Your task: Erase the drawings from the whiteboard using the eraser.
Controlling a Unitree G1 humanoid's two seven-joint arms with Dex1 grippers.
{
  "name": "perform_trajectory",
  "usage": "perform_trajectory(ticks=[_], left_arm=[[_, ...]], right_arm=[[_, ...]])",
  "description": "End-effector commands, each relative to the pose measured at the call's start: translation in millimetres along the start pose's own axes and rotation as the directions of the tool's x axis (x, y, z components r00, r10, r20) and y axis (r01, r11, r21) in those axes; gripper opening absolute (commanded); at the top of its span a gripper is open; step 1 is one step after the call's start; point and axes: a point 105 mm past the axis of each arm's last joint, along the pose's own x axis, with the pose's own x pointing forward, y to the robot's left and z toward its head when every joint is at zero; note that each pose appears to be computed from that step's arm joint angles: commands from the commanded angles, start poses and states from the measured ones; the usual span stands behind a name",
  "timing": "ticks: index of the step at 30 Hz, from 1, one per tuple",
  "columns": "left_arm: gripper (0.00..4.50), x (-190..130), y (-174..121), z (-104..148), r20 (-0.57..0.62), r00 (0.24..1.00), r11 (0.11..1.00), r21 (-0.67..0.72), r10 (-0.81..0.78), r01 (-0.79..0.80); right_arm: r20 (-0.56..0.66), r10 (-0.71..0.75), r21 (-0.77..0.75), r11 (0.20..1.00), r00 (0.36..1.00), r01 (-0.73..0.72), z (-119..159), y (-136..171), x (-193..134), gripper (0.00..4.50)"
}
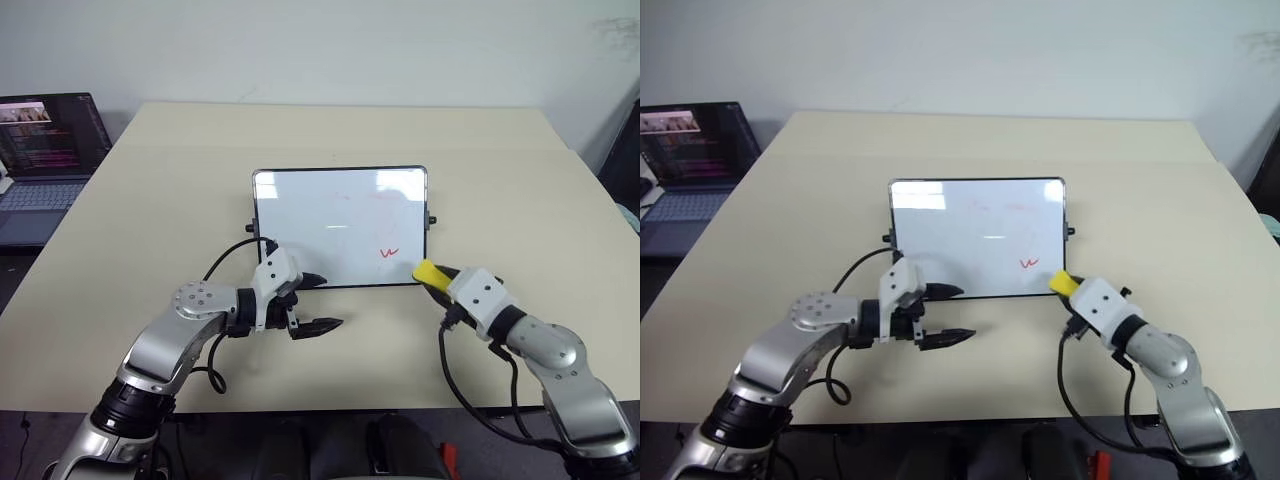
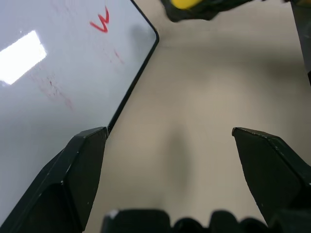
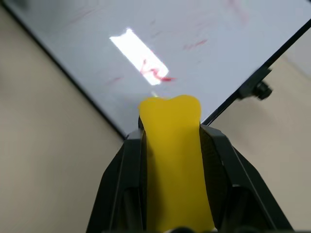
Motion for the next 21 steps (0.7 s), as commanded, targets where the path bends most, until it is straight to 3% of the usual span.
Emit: perform_trajectory(ticks=[1,9,16,21], left_arm=[[4.50,2,-1,10,0.024,1.000,0.999,0.034,-0.016,0.015],[4.50,5,-1,18,0.039,0.999,0.999,0.037,-0.028,0.027],[4.50,4,0,19,0.044,0.999,0.999,0.025,-0.023,0.022],[4.50,4,2,17,0.042,0.999,1.000,0.019,-0.018,0.017]], right_arm=[[0.031,-0.081,-0.044,0.996,0.996,0.082,11,-9,12,1.17],[0.056,-0.119,-0.054,0.991,0.991,0.122,26,-5,41,1.17],[-0.094,0.122,-0.025,0.992,0.988,-0.125,-2,47,42,1.17],[-0.077,-0.023,-0.047,0.999,0.997,0.020,6,20,46,1.17]])
